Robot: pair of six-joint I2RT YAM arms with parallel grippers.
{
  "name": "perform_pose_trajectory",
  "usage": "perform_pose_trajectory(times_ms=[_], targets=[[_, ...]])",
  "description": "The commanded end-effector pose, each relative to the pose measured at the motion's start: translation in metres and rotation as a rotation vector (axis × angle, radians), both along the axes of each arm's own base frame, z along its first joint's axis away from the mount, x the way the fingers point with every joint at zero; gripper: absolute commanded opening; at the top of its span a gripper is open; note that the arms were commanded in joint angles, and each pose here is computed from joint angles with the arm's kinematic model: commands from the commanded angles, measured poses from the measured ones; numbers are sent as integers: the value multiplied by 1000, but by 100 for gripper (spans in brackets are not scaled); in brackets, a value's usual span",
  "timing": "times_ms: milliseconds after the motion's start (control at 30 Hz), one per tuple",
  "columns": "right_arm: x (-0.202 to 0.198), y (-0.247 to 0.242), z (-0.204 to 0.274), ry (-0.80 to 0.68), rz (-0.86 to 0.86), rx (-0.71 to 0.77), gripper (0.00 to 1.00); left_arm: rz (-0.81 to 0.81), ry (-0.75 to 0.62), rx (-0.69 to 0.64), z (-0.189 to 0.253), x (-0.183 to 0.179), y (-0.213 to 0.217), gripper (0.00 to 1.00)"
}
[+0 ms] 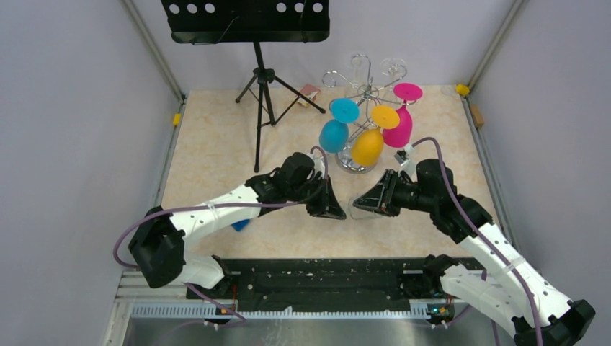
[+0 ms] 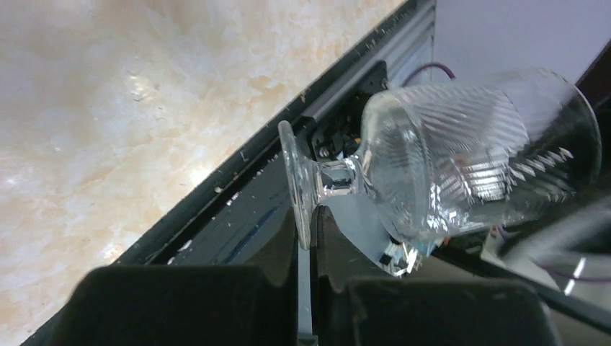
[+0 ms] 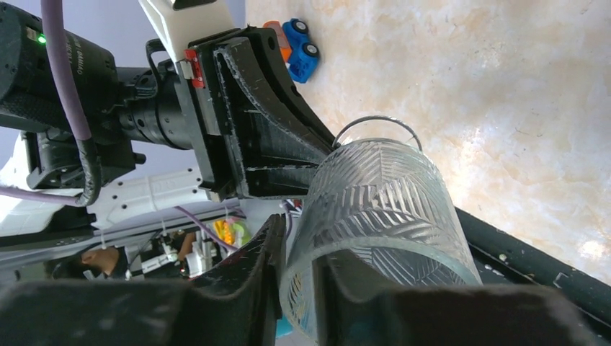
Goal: Place the wine glass upside down on the wine glass rack
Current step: Turn the wine glass upside down at the wine rack.
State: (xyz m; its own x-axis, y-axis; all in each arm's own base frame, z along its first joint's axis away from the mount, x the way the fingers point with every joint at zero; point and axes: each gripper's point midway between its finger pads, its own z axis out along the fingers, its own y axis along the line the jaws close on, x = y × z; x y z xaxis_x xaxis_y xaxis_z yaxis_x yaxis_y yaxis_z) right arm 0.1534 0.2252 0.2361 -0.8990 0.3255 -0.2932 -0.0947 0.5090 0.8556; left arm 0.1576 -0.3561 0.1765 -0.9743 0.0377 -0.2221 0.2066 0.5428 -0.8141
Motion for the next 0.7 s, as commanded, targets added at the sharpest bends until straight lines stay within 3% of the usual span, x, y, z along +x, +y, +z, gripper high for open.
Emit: perform_pose_trajectory(times_ms=[0,67,200,467,667], targets=[[-5,2,26,-74,19,51,39,91,-107,-3,15,21,10,0],[-5,-1,26,-76,13,30,58,110,-149,28,15,25,18,0],[-6,-8,20,-71,-3,-25,70,187,-267,150,9,38,46,0],[-6,-12,12,-59,-17,-53,72,330,-579,453,13,63,132,0],[-5,-9,10,-55,-12,-37,72,241,-833,582,23,63,174,0]])
